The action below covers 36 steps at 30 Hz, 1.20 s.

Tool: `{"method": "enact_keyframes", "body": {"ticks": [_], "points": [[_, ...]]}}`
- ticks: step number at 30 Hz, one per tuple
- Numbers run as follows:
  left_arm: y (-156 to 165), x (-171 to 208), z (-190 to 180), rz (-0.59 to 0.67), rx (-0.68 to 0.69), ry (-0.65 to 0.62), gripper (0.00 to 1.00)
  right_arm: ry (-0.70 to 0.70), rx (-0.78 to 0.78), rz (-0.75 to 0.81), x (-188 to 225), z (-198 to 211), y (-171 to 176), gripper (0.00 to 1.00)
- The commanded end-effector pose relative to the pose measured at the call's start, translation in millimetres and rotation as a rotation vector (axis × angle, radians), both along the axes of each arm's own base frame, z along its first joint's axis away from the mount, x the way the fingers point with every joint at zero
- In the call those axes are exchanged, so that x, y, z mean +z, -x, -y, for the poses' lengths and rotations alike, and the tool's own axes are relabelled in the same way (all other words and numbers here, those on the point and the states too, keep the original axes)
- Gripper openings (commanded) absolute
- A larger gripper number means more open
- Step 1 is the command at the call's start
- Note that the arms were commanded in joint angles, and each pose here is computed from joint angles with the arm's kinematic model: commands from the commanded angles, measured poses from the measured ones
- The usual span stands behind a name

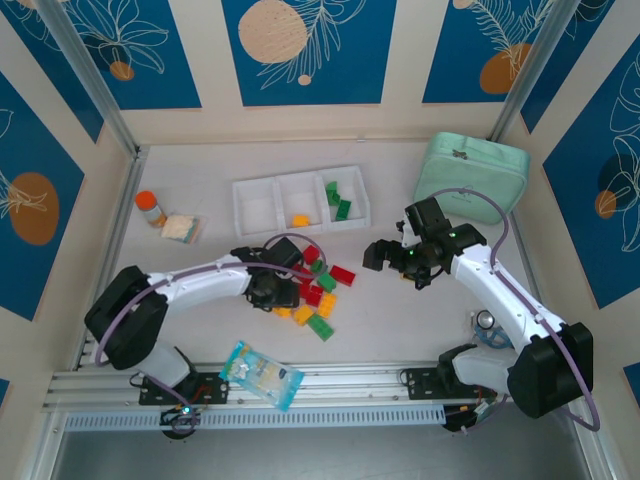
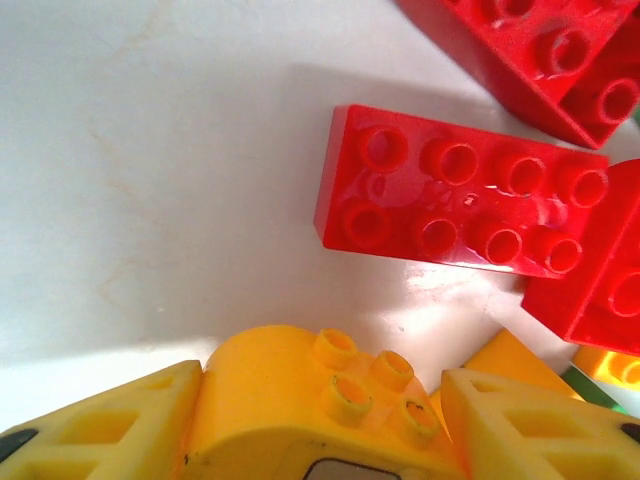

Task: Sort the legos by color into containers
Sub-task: Pick up the lego from the middle-left of the table, then place the lego in the container.

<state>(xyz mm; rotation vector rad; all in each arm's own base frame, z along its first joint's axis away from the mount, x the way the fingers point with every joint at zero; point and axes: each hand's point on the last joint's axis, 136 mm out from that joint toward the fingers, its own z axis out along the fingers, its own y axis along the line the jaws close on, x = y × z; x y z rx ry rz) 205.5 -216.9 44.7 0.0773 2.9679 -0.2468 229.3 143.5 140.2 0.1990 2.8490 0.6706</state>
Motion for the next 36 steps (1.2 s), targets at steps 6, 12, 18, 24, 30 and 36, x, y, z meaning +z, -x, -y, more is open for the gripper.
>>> {"method": "enact_keyframes", "body": {"ticks": [6,12,18,24,30,36], "points": [[-30.3,44.7,-27.9,0.118,0.109,0.007,0.41,-0.003,-0.025,0.021,9.6,1.8,-3.6,0.99],[-99.8,99.0,-25.4,0.270,0.159,0.098,0.40,0.002,-0.035,0.035,12.8,4.3,-7.2,0.99],[-173.6,133.2,-4.0,0.364,0.106,0.100,0.40,0.016,-0.052,0.041,16.2,12.4,-4.8,0.99],[-237.2,124.5,16.4,0.370,0.082,0.087,0.40,0.018,-0.090,0.055,24.3,26.3,1.9,0.99],[-277.3,101.9,38.6,0.346,0.042,0.072,0.40,0.014,-0.116,0.059,29.7,34.3,14.3,0.99],[-297.4,86.0,35.2,0.336,0.073,0.036,0.50,0.001,-0.141,0.046,28.3,37.2,25.5,0.99]]}}
